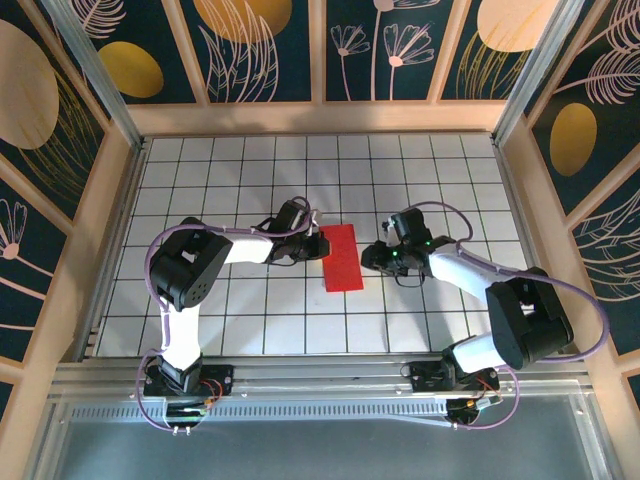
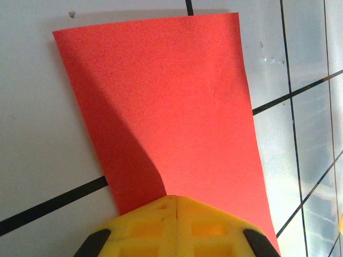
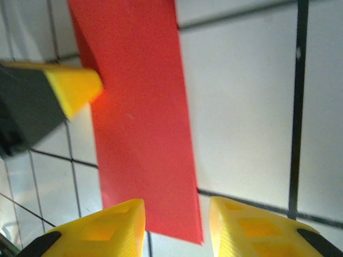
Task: Fold a paper plane with a square sheet of paper (fold left side to right side)
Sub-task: Fold the triangle a second time at the center of the table.
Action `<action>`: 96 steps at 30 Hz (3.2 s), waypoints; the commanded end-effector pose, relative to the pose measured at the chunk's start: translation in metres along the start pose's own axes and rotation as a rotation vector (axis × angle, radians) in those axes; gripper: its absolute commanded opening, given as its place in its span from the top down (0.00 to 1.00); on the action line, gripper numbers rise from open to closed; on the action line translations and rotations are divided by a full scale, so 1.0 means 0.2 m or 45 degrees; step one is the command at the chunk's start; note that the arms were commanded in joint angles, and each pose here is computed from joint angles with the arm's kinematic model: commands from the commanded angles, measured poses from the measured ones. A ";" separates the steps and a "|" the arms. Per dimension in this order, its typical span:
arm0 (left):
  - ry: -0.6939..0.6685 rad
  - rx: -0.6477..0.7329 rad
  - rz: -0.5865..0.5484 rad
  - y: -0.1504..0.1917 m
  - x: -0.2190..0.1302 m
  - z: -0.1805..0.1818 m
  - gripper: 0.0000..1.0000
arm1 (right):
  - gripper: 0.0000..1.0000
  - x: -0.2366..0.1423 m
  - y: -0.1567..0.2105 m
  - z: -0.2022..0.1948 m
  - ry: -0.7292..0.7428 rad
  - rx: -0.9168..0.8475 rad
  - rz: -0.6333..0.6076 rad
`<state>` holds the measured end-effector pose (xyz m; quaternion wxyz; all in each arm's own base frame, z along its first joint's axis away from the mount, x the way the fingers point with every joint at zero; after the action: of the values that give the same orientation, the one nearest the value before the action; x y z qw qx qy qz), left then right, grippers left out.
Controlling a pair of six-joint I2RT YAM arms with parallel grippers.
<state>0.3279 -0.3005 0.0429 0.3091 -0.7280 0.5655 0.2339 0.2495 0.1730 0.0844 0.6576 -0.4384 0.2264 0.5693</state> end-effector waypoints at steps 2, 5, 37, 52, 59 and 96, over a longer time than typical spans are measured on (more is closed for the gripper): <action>-0.105 -0.029 0.042 0.06 0.03 0.13 1.00 | 0.63 0.03 0.15 -0.01 -0.066 0.062 0.138; -0.104 -0.029 0.040 0.06 0.03 0.13 1.00 | 0.64 0.06 0.18 -0.02 -0.073 0.086 0.167; -0.100 -0.014 0.046 0.06 0.02 0.12 1.00 | 0.65 0.15 0.09 0.06 -0.174 0.084 0.106; -0.079 -0.005 0.039 0.05 0.02 0.10 1.00 | 0.65 0.22 -0.12 0.06 -0.275 0.066 0.020; -0.073 0.000 0.040 0.06 0.02 0.09 1.00 | 0.67 0.26 -0.22 0.03 -0.295 0.058 -0.003; -0.103 0.757 -0.201 0.43 -0.38 -0.31 0.42 | 1.00 0.20 -0.19 0.00 -0.308 0.184 0.056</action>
<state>0.2403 -0.3068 0.1315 0.4790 -0.6836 0.5455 0.0753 0.2983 0.2000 0.0588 0.6917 -0.3249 0.1877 0.6170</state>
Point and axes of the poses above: each hand's point on the last joint's axis, 136 mm out from that joint toward the fingers, its own x axis out along the fingers, its own z axis along the line the jaws close on, y = z × x, the point moved 4 cm from there along -x, back along the fingers, and after that the axes turned 11 degrees about -x, right-handed, at the moved point
